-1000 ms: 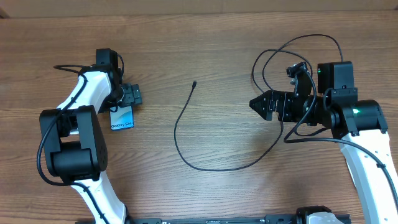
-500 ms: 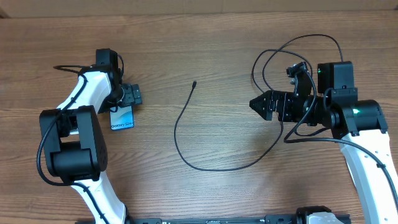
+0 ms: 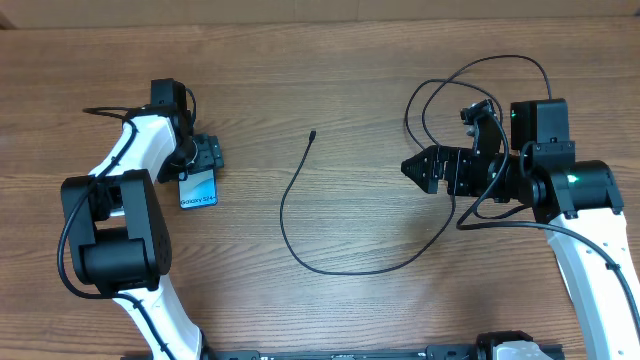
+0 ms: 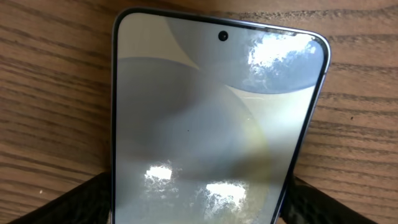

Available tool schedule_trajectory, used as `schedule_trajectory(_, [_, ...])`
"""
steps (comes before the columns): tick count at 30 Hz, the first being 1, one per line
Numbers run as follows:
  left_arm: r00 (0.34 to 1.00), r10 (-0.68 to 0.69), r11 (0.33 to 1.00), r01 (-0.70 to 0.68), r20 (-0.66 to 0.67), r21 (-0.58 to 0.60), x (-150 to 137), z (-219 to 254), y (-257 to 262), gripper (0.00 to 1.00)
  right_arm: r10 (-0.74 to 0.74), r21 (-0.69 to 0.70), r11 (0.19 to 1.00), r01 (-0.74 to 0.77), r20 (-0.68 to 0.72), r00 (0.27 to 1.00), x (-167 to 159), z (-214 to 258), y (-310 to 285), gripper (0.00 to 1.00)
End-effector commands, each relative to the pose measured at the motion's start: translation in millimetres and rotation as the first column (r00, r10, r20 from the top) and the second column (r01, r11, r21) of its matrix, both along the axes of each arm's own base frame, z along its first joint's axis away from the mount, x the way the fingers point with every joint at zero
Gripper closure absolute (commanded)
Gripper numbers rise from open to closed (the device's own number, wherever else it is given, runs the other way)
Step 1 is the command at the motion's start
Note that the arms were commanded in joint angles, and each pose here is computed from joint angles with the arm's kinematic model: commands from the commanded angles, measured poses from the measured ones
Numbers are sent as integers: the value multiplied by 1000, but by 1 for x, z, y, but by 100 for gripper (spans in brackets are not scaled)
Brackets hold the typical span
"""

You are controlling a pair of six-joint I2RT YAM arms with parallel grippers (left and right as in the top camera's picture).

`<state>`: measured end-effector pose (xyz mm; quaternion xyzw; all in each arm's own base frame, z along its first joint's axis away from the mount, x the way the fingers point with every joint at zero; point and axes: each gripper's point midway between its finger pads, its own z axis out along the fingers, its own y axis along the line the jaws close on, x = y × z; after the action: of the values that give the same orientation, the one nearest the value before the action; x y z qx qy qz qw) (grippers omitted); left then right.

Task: Plug charger to phone and switch on socket
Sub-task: 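Lower the left gripper onto the phone and close on its sides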

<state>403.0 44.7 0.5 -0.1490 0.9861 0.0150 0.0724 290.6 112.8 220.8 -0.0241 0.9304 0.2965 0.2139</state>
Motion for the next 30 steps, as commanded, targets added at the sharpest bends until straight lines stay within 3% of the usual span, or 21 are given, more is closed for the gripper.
schedule_trajectory(1, [999, 17, 1000, -16, -49, 18, -15, -13, 7, 16, -5, -2, 1000, 5, 25, 1000, 3, 9, -1, 0])
schedule_trajectory(14, [999, 34, 999, -34, -41, -1, -13, -12, 4, 20, -5, -2, 1000, 5, 26, 1000, 3, 9, -1, 0])
schedule_trajectory(30, [999, -1, 971, 12, 45, -237, 29, 58, -35, 21, -17, -21, 1000, 18, 45, 999, 8, 9, -4, 0])
